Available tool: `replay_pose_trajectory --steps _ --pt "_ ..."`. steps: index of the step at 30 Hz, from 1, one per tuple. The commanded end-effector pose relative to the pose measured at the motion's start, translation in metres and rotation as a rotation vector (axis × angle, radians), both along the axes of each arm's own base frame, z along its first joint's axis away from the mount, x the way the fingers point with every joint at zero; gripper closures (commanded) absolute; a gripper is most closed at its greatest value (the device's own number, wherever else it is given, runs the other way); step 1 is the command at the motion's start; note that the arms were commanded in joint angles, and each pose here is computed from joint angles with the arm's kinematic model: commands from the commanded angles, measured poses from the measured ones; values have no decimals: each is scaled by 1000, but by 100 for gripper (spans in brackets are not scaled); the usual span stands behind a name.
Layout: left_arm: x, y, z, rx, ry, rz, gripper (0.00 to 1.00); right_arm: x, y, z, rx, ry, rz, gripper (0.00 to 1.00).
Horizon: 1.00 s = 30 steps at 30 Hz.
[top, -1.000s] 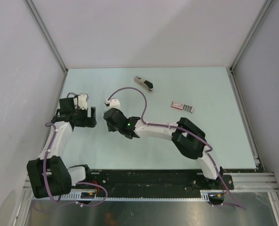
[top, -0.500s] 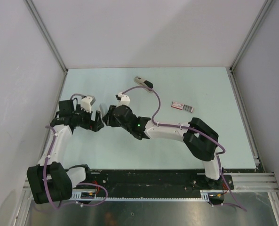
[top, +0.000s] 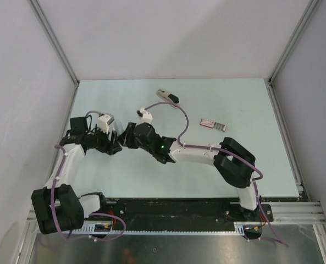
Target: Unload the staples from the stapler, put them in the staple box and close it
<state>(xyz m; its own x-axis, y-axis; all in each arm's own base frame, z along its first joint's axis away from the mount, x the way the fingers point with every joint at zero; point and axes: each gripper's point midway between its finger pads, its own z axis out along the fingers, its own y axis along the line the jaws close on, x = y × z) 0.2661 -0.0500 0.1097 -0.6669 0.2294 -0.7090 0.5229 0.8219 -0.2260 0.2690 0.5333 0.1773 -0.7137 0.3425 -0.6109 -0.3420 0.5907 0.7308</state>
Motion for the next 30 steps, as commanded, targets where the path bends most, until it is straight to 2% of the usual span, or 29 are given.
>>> replay_pose_trajectory --steps 1,4,7,10,12,20,30 --pt "15 -2 17 6 -91 -75 34 -16 14 40 143 2 65 100" --pt "16 -2 19 2 -100 -80 43 -24 16 34 137 22 89 100" --pt "17 -2 21 5 -112 -91 58 -32 15 26 131 49 111 100" --pt "18 0 19 28 -121 -103 86 -36 12 22 126 58 127 100" --pt "18 3 16 54 -128 -111 96 -39 12 21 117 49 145 100" --pt "20 22 10 181 -157 -106 100 -47 2 4 7 2 209 100" --pt "30 57 17 413 -225 -84 100 -61 -15 -5 -31 -28 349 100"
